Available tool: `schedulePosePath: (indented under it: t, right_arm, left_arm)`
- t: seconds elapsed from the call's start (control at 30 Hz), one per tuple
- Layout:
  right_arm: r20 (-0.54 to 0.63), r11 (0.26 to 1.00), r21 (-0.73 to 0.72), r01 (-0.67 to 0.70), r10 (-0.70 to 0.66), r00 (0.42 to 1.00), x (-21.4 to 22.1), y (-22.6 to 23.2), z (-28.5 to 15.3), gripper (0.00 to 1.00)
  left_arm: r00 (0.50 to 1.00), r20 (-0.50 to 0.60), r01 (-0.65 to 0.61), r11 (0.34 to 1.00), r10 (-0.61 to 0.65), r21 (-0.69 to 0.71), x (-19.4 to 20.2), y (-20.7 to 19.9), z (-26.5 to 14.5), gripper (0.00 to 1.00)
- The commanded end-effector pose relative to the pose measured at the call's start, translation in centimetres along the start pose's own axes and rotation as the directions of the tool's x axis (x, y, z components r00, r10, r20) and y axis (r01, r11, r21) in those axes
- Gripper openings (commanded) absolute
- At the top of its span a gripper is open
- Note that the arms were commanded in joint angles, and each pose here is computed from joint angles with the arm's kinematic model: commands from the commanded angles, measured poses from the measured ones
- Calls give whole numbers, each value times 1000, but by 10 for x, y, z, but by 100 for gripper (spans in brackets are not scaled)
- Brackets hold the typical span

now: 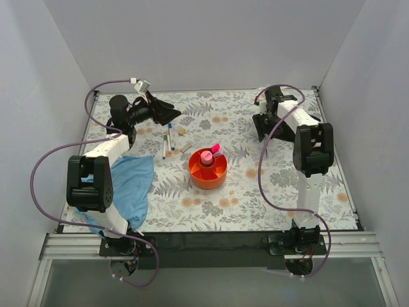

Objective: Sort the stationery into containers
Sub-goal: Pick up the pen from the center of the board.

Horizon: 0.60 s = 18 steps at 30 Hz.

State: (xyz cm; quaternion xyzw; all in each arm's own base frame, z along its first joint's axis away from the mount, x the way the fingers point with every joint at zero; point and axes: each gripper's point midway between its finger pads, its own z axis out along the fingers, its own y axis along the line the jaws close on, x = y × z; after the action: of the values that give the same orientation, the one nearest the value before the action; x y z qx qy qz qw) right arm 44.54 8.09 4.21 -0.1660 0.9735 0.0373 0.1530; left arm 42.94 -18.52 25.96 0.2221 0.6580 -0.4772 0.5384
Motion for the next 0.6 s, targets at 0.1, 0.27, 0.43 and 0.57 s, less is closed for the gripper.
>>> schedulePosePath:
  t: [0.1,0.27,0.43,0.57]
  right_arm:
    - [2,1000,7,-16,16,1000,0,-3,4,59]
    - [-13,999,36,-18,18,1000,2,-12,11,47]
    - [-45,999,48,-17,19,999,6,-16,26,41]
    - [-89,998,63,-12,17,996,18,-19,40,34]
  left_arm:
    - [1000,1,-19,1000,19,-15,-6,4,-2,70]
    - [1000,6,0,1000,1,-25,-5,10,-1,70]
    - [1000,0,7,999,-7,-35,-3,13,-2,70]
    - [1000,-3,10,999,-10,-43,-3,14,-3,70]
